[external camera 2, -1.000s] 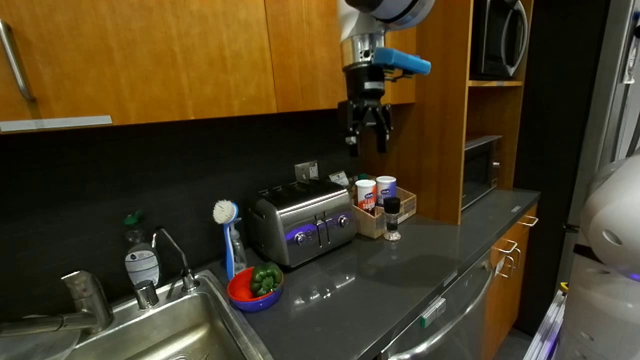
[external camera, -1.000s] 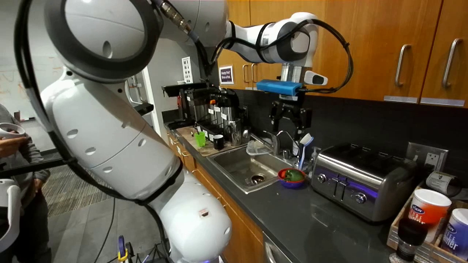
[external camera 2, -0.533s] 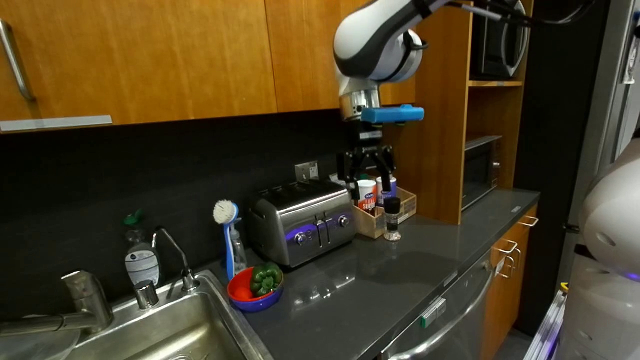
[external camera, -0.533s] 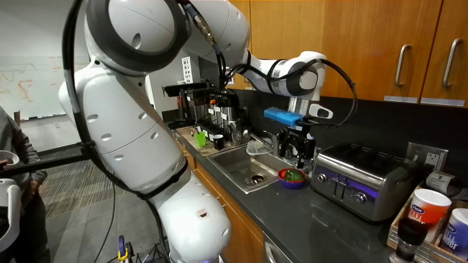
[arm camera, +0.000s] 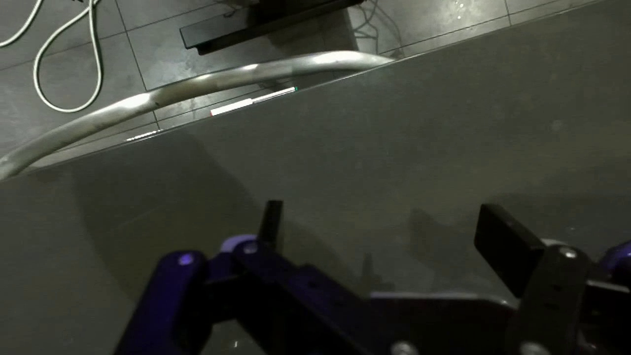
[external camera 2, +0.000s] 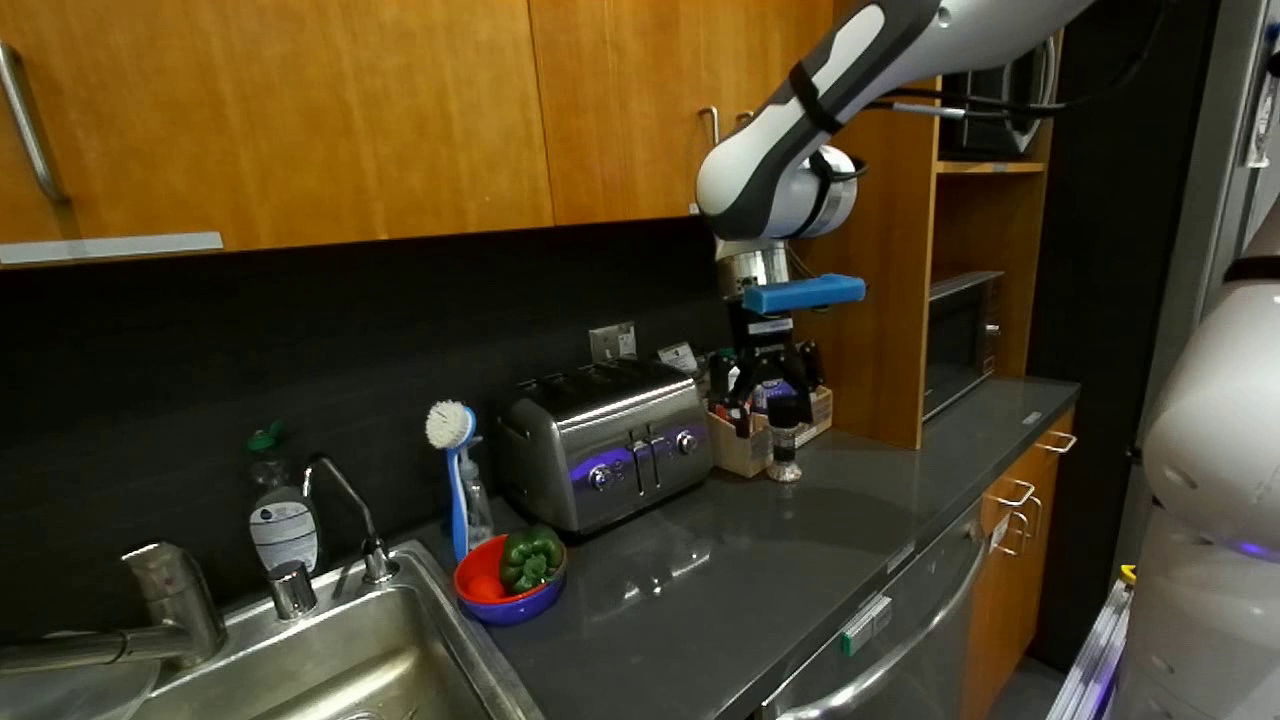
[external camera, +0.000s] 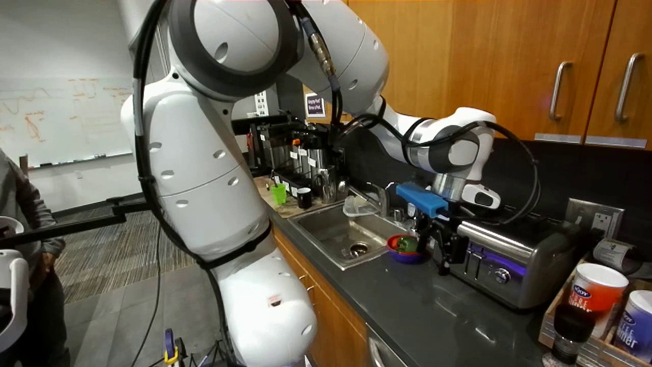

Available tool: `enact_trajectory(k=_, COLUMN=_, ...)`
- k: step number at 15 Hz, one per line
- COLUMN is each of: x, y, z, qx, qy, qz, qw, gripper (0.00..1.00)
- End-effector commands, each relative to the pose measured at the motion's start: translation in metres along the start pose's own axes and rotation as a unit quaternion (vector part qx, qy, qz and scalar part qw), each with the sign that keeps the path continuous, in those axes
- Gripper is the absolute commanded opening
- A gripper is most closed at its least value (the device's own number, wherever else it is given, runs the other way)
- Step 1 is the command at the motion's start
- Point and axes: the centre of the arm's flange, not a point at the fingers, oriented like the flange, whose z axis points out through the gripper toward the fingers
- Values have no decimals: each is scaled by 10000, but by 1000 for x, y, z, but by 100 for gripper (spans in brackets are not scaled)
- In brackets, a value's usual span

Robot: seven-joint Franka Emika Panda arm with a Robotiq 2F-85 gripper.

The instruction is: Put the bell pepper on the counter

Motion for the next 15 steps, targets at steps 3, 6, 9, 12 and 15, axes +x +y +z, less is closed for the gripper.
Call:
enact_trajectory(k=3, x=-4, y=-16, z=3, qx=420, qy=-486, qz=-482, qw=9968, gripper=100)
enact_trajectory(k=6, x=-16, y=-44, z=-1, qx=704, qy=-756, qz=-1067, qw=9889, gripper=100)
enact_trajectory(k=9, x=-21, y=-67, z=-4, qx=936, qy=-842, qz=-1387, qw=9823, gripper=100)
enact_trajectory(k=12, x=-23, y=-86, z=-2, qx=1010, qy=-902, qz=-1571, qw=9783, gripper=100)
enact_trajectory(k=15, x=-25, y=-109, z=14, qx=766, qy=-1058, qz=-1802, qw=9749, gripper=100)
